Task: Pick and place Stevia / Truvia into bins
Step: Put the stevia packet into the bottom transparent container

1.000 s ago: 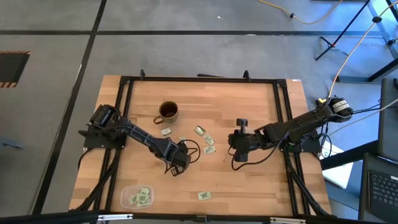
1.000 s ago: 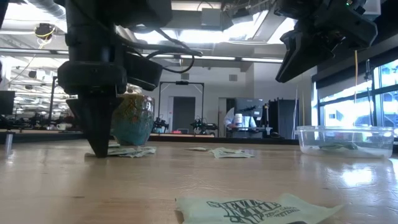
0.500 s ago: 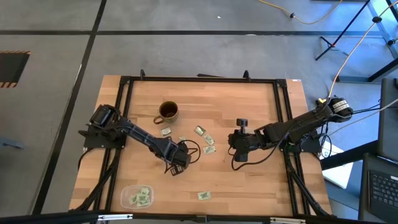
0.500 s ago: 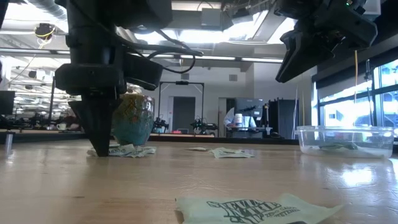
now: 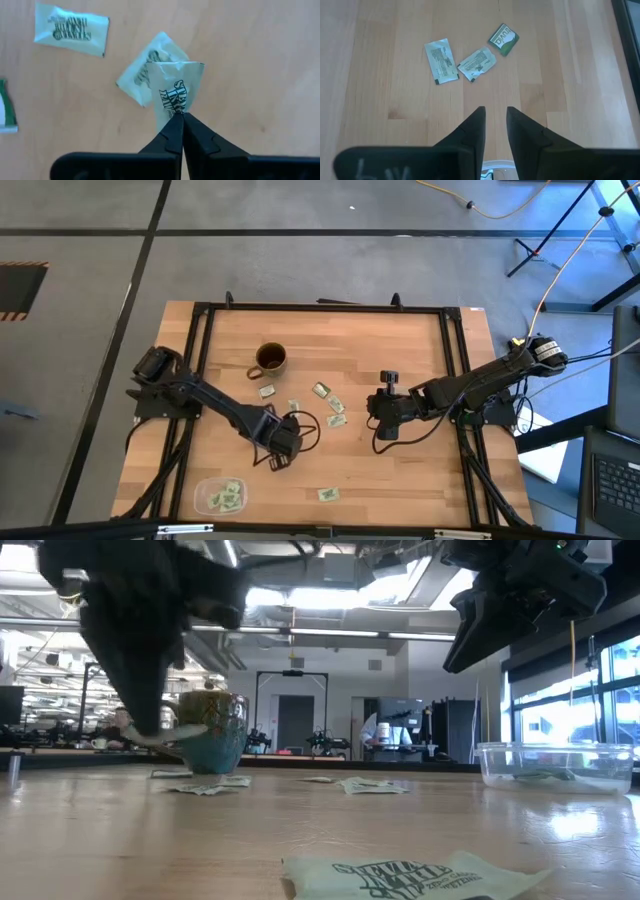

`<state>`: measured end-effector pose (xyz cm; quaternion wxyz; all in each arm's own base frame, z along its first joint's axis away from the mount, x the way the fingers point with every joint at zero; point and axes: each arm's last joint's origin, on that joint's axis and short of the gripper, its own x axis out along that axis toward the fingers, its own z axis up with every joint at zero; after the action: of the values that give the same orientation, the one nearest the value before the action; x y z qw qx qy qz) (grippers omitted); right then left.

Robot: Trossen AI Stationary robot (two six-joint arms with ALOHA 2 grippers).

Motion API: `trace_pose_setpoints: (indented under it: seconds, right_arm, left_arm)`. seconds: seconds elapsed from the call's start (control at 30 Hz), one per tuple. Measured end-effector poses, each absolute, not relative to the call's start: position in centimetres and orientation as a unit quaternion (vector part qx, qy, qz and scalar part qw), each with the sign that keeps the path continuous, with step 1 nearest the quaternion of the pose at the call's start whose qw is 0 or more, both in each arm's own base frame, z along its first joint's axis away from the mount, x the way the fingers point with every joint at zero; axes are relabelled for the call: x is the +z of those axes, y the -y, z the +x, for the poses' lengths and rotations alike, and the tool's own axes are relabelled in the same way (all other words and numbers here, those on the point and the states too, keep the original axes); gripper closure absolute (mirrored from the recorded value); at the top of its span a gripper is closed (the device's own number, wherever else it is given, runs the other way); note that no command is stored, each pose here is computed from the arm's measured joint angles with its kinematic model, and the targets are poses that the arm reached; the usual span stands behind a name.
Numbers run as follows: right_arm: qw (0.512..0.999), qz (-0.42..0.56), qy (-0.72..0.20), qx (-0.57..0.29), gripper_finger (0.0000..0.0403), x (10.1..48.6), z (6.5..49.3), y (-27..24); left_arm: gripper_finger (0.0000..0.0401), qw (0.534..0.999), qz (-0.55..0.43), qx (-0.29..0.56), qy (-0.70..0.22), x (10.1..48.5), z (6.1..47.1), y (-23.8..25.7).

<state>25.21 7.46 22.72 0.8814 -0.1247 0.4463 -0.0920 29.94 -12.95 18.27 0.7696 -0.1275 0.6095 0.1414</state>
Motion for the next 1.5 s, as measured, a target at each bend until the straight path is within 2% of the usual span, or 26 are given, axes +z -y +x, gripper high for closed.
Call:
trace_pose_setpoints:
  seconds: [0.2, 0.33, 0.53, 0.87, 1.03, 1.23, 1.5]
  right_arm:
    - [0.881, -0.125, -0.446, -0.092, 0.0321, 22.7, 25.2, -7.5]
    - [0.882, -0.124, -0.445, -0.092, 0.0321, 22.7, 25.2, -7.5]
    - [0.883, -0.124, -0.444, -0.092, 0.0321, 22.8, 25.2, -7.5]
    - [0.888, -0.121, -0.434, -0.09, 0.0321, 22.9, 25.4, -7.5]
    - [0.889, -0.121, -0.433, -0.09, 0.0321, 22.9, 25.5, -7.5]
    - [0.888, -0.123, -0.433, -0.089, 0.0321, 22.9, 25.5, -7.6]
    - [0.888, -0.123, -0.433, -0.089, 0.0321, 22.9, 25.5, -7.5]
  left_arm:
    - [0.0399, 0.756, -0.172, 0.076, -0.627, 20.2, 28.6, 16.3]
    - [0.0399, 0.73, -0.229, 0.067, -0.64, 21.0, 27.3, 19.2]
    - [0.0398, 0.697, -0.311, 0.122, -0.634, 21.6, 24.3, 23.4]
    - [0.0398, 0.671, -0.421, 0.244, -0.559, 21.5, 18.7, 28.1]
    - [0.0398, 0.642, -0.406, 0.286, -0.584, 20.2, 17.6, 28.6]
    - [0.0394, 0.656, -0.394, 0.284, -0.578, 19.9, 17.9, 28.5]
    - [0.0341, 0.638, -0.378, 0.304, -0.598, 19.8, 18.4, 27.5]
